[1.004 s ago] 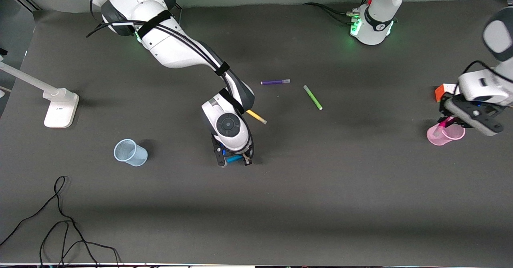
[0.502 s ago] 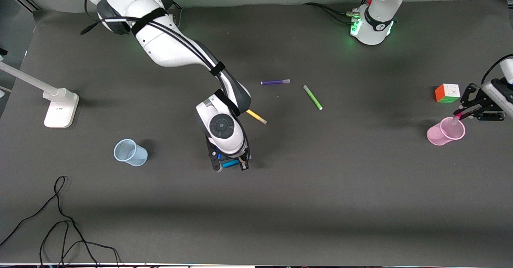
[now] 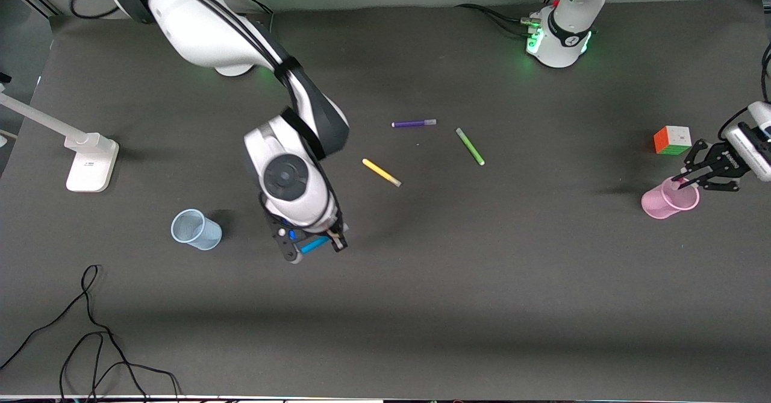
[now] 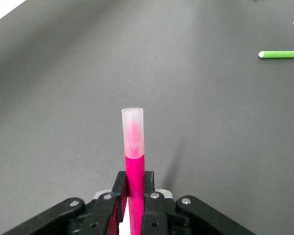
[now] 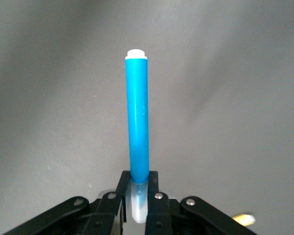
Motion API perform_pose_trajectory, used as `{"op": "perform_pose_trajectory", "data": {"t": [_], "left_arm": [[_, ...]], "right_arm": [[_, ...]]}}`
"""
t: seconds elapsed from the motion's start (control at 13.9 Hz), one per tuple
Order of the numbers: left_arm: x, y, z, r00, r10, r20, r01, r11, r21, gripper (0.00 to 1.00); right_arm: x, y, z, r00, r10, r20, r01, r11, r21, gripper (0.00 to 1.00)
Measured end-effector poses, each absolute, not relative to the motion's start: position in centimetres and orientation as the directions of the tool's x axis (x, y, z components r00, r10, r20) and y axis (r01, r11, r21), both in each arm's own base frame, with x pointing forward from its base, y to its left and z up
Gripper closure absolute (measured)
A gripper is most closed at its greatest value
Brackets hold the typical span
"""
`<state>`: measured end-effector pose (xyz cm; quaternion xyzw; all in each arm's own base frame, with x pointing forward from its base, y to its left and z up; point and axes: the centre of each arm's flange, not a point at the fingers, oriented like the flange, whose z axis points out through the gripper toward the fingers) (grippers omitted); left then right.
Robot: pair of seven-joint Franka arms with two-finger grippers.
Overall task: Place pink and blue markers in matching cups
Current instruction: 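Release the pink marker into the pink cup while the right gripper lifts, then move the blue marker over the clear cup while the left gripper withdraws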
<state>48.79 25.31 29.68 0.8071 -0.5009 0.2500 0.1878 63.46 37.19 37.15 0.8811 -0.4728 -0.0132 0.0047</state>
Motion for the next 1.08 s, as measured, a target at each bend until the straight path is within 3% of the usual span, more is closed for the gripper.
{"op": "perform_pose_trajectory", "data": {"t": [0.22,0.5,0.57,1.08], "left_arm": [[48.8,27.1,27.8,0.324,-0.699,0.638,-0.911,-0.413,0.009,0.83],[48.8,28.7,25.8,0.323,-0.679,0.659,-0.907,-0.42,0.012,0.82],[48.9,28.7,25.8,0.322,-0.676,0.662,-0.908,-0.419,0.013,0.78],[49.8,28.3,27.2,0.301,-0.65,0.698,-0.916,-0.4,0.023,0.03]], "right_arm": [[62.2,34.1,42.4,0.707,-0.706,-0.044,-0.7,-0.708,0.092,0.83],[61.2,26.1,47.9,0.855,-0.512,-0.082,-0.505,-0.858,0.095,0.83],[60.8,23.4,49.0,0.883,-0.46,-0.093,-0.453,-0.887,0.09,0.83],[56.3,3.7,51.2,0.978,-0.112,-0.175,-0.107,-0.994,0.034,0.83]]}}
